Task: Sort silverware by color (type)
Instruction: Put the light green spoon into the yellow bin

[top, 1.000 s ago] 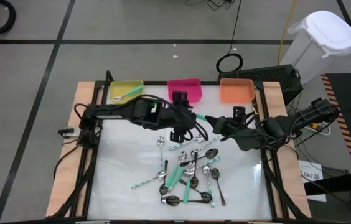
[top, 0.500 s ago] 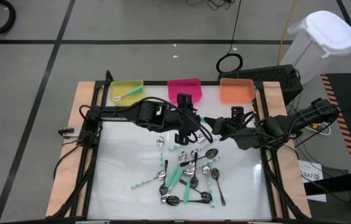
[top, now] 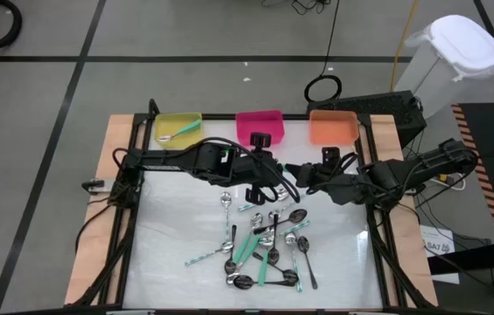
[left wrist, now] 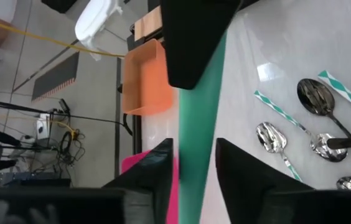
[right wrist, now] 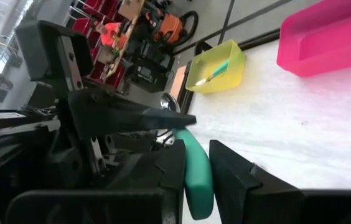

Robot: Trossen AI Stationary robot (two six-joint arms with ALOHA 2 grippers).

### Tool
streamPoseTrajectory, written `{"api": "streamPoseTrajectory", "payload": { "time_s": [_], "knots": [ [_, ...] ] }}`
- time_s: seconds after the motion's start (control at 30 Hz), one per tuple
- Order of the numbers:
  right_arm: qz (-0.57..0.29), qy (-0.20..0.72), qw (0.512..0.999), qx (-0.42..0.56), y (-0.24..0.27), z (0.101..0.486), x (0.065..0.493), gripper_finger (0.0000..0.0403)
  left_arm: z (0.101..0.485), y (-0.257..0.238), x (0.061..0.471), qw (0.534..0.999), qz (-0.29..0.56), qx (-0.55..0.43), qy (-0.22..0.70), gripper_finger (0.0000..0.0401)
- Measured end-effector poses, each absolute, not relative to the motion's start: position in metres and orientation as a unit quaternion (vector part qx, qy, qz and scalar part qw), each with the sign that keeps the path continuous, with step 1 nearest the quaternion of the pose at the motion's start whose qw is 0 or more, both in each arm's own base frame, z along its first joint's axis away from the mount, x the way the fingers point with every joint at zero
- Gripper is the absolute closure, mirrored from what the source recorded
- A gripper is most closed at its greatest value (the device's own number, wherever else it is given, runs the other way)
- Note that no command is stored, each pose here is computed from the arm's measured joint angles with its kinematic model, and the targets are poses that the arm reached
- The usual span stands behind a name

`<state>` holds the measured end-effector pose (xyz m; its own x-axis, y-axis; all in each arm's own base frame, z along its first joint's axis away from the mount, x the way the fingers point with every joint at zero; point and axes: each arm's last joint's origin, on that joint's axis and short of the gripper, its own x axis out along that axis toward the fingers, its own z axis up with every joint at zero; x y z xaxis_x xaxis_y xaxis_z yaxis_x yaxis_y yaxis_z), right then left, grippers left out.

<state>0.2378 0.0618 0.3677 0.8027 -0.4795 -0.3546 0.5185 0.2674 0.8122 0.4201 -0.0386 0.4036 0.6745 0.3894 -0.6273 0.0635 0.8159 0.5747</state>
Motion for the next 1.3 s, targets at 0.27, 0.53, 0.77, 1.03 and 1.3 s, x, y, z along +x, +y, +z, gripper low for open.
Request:
{"api": "streamPoseTrajectory", "payload": {
  "time_s": [0.27,0.53,0.77,1.03,1.3],
  "knots": [
    [-0.306,0.037,0.796,0.521,0.0573,0.3668,0.2398,0.0352,0.4023,-0.0367,0.4194,0.874,0.082,0.268,0.397,0.0317],
    [-0.303,0.043,0.799,0.518,0.0564,0.3667,0.2404,0.0351,0.4018,-0.0347,0.4184,0.872,0.082,0.266,0.403,0.0341],
    [-0.302,0.043,0.799,0.518,0.0565,0.3667,0.2404,0.0349,0.4020,-0.0342,0.4186,0.877,0.091,0.249,0.400,0.0331],
    [-0.301,0.042,0.799,0.519,0.0565,0.3671,0.2405,0.0349,0.3978,-0.0319,0.4223,0.877,0.098,0.242,0.404,0.0257],
    [-0.302,0.043,0.800,0.518,0.0565,0.3669,0.2404,0.0349,0.3976,-0.0312,0.4223,0.874,0.115,0.242,0.404,0.0266]
  ]
}}
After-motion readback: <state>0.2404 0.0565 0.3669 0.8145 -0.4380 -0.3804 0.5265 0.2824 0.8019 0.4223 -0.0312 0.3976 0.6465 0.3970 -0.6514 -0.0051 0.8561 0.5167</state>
